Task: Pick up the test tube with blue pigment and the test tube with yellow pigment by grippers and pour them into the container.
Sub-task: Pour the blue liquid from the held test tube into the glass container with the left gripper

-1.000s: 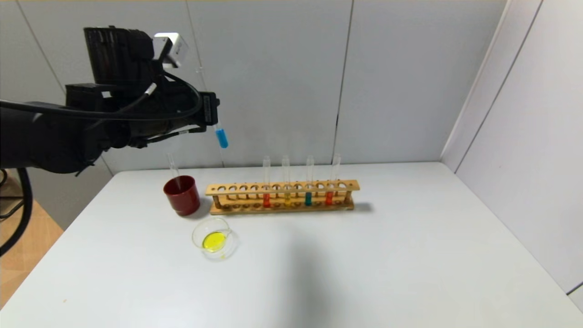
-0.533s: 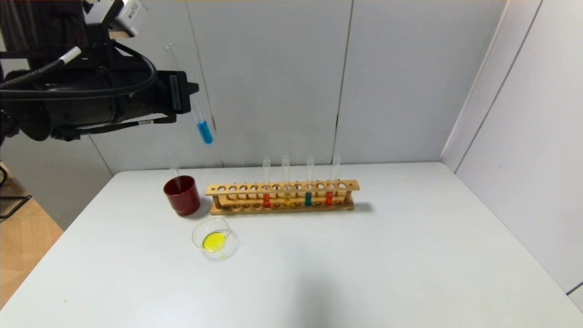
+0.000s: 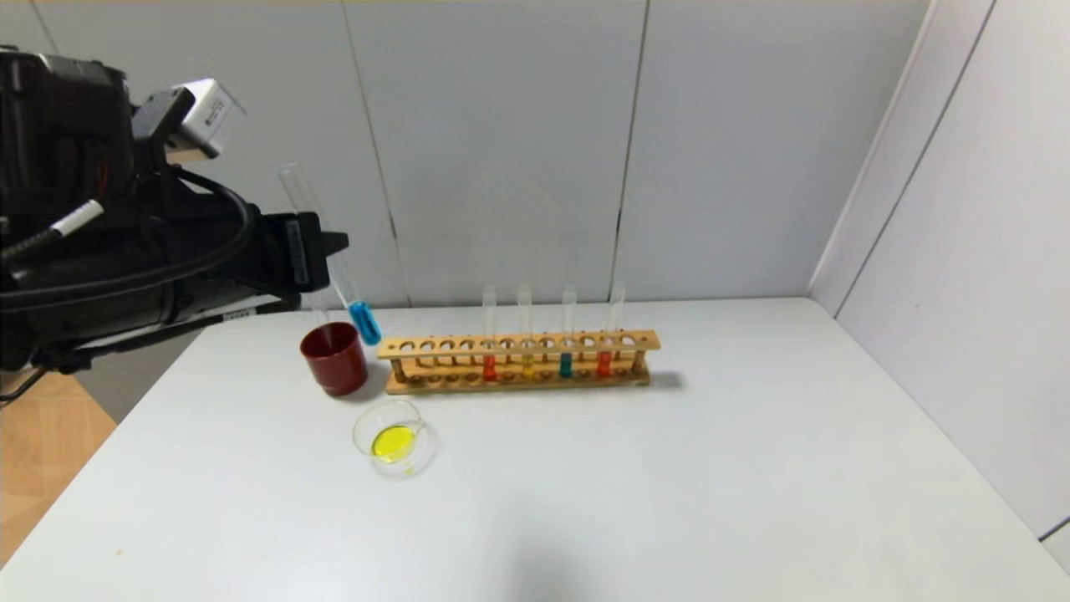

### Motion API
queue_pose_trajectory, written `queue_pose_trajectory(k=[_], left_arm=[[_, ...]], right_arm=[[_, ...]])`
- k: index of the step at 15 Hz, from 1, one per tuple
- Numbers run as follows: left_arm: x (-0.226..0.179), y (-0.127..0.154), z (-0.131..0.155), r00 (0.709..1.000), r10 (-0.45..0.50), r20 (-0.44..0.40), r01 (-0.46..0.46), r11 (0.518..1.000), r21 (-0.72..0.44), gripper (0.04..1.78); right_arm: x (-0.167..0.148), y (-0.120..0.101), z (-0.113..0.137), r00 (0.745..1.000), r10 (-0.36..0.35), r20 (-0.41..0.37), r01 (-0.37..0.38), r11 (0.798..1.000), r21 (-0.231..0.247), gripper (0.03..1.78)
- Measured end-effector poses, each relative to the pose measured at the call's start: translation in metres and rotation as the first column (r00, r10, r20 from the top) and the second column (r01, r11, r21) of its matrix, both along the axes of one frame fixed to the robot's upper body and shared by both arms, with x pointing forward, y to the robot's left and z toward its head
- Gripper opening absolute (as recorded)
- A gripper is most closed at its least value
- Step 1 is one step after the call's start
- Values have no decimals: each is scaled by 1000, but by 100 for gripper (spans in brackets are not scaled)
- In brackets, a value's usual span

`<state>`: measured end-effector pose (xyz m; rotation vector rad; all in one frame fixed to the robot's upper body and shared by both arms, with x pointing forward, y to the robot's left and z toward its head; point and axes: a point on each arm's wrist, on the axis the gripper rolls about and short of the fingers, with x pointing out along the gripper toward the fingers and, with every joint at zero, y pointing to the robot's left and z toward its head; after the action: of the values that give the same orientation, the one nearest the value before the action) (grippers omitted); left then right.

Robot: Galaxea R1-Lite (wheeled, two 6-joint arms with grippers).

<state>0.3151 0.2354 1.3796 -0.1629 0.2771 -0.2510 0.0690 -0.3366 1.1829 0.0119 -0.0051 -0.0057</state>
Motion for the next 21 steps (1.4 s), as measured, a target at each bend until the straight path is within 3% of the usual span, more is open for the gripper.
queue_pose_trajectory(k=[4,7,13,21], left_arm=[[12,-14,-28,989,-54,-137,34,989,-142,30],[21,-23,-37,982,-68,-177,28,976,-217,30],[29,-28,-63,946,-27,-322,-89,936,-341,30],[31,-30,-79,901,2,-434,-206,882,-425,30]], right_arm=[[0,0,0,1000,0,0,0,1000,0,175],[0,0,0,1000,0,0,0,1000,0,175],[0,0,0,1000,0,0,0,1000,0,175],[0,0,0,1000,0,0,0,1000,0,175]])
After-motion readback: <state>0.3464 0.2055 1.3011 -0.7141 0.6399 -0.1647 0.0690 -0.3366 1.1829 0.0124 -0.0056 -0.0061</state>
